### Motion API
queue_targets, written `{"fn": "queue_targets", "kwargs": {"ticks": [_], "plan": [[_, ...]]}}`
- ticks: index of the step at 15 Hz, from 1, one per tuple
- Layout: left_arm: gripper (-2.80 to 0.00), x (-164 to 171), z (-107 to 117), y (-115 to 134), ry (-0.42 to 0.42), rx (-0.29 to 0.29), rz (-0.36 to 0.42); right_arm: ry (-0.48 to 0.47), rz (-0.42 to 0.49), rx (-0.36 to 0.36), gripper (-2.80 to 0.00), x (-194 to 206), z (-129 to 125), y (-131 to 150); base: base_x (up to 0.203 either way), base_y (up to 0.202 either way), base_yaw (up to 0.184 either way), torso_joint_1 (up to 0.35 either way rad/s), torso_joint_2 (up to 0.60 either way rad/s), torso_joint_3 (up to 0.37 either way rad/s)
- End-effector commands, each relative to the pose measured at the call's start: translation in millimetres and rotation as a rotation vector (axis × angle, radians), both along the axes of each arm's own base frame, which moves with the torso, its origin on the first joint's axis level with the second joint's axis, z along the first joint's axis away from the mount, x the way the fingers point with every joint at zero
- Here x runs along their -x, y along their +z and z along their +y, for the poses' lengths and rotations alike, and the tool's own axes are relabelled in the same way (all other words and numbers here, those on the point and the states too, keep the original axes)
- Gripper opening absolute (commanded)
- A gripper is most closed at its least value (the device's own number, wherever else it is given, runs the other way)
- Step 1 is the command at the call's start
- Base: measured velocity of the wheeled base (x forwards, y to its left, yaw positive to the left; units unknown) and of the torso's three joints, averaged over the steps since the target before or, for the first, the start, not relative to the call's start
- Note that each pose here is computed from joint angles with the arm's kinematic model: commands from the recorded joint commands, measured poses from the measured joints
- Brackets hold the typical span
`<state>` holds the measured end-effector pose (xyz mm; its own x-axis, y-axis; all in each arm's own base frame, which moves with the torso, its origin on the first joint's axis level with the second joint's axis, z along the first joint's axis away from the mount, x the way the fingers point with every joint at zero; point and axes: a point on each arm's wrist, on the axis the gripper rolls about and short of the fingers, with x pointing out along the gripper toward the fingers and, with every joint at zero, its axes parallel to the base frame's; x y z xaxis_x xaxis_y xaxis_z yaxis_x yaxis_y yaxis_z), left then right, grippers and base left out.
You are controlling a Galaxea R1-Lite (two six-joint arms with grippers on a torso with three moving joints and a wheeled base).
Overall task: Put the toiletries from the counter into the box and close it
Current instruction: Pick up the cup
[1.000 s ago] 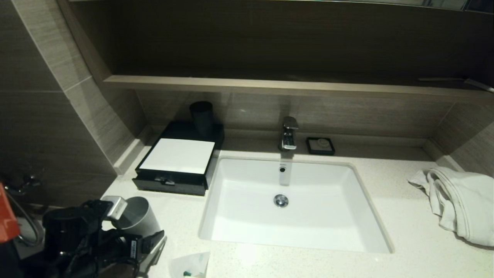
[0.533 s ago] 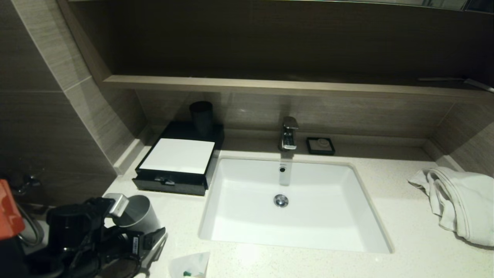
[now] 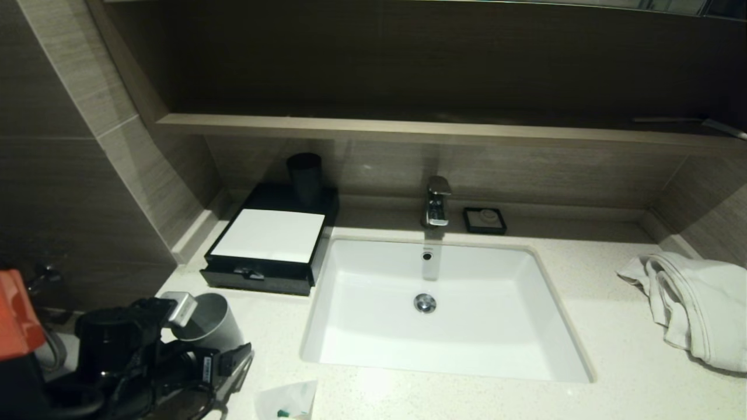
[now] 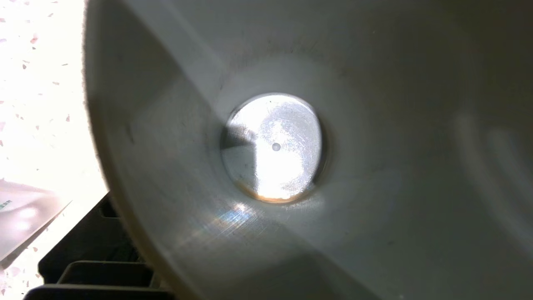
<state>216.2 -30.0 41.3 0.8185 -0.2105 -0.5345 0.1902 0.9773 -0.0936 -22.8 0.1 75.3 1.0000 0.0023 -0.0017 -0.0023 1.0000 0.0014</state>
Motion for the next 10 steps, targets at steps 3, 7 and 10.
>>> {"fn": "queue_targets", "kwargs": {"ticks": [3,7,10], "plan": [[0.00,-1.2,0.1,-1.8,0.010,-0.007,0.002,0.001,0.000,0.000,-2.80,0.0,0.0,0.0,0.000,0.000,0.000,0.000,0.00,0.000],[0.00,-2.3,0.1,-2.0,0.017,-0.010,0.000,0.001,0.000,0.000,-2.80,0.0,0.0,0.0,0.000,0.000,0.000,0.000,0.00,0.000],[0.00,-2.8,0.0,-2.1,0.016,-0.010,-0.001,0.001,0.000,0.000,-2.80,0.0,0.0,0.0,0.000,0.000,0.000,0.000,0.00,0.000]]}}
